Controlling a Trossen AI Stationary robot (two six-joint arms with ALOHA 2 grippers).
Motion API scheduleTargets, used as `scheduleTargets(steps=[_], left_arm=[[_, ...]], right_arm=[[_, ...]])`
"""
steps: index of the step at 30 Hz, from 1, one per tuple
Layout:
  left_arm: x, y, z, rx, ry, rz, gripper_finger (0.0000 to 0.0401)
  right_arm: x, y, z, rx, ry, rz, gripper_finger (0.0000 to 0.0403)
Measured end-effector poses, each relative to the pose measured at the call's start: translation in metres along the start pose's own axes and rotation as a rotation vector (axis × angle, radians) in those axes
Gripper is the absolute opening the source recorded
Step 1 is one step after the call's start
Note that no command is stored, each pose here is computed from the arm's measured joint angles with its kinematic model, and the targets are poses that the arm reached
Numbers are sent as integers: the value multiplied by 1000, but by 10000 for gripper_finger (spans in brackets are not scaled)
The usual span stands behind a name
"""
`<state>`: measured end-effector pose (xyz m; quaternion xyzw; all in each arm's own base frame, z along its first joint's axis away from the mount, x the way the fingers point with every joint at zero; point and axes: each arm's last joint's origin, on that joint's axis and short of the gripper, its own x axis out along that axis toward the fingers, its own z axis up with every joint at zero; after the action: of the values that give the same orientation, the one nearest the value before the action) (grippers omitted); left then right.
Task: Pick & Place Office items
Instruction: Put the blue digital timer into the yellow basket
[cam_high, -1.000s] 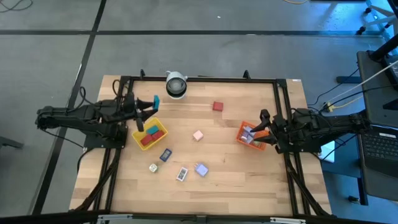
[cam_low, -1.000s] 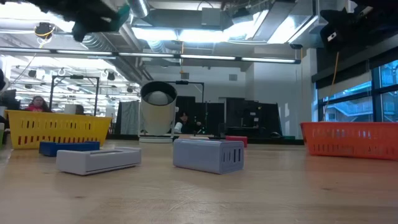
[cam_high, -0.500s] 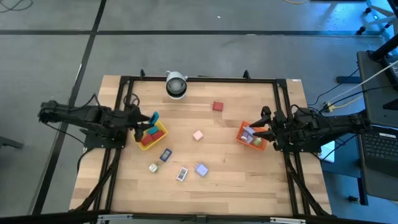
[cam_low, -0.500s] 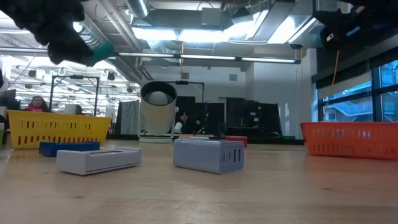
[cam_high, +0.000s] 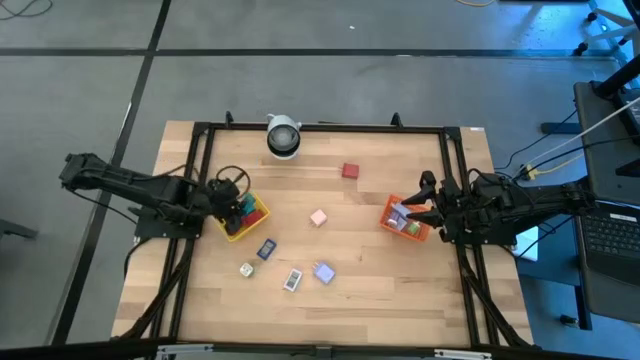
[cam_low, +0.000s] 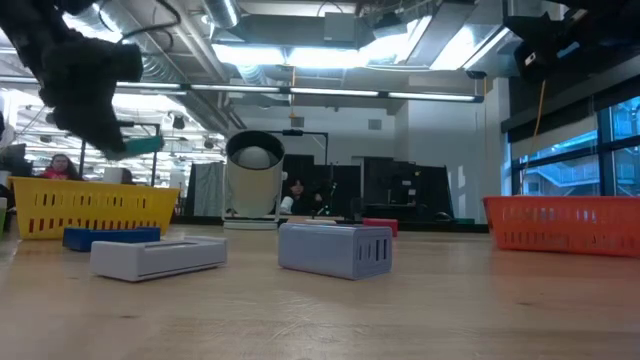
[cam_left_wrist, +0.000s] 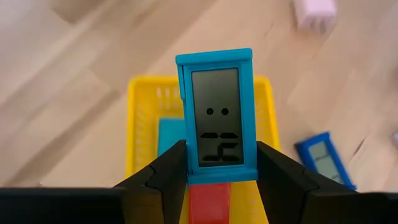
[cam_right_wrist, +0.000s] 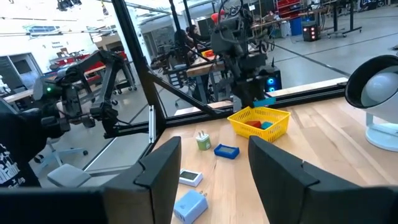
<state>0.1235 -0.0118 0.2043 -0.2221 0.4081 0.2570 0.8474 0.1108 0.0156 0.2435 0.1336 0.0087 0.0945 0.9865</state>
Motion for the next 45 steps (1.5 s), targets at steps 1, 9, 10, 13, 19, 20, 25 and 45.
scheduleTargets(steps=[1, 9, 10, 13, 19, 20, 25, 45], left_arm=[[3, -2, -1, 2, 25, 9, 158], [24, -12, -5, 0, 164, 58, 158], [26, -13, -4, 1, 169, 58, 158], [30, -15, -5, 3, 186, 56, 159], [37, -18, -7, -10, 244, 69, 160], [37, -18, -8, -12, 247, 73, 162], [40, -18, -9, -16, 271, 84, 168], [41, -18, -9, -39, 263, 111, 228]], right_arm=[[0, 0, 0, 0, 0, 0, 187], [0, -1, -2, 1, 19, -5, 187], [0, -1, -2, 2, 23, -6, 187], [0, -1, -3, 6, 28, -8, 187], [0, -1, -3, 11, 33, -9, 187], [0, -1, -4, 11, 36, -10, 187], [0, -1, -4, 12, 45, -12, 187], [0, -1, -4, 14, 46, -9, 187]])
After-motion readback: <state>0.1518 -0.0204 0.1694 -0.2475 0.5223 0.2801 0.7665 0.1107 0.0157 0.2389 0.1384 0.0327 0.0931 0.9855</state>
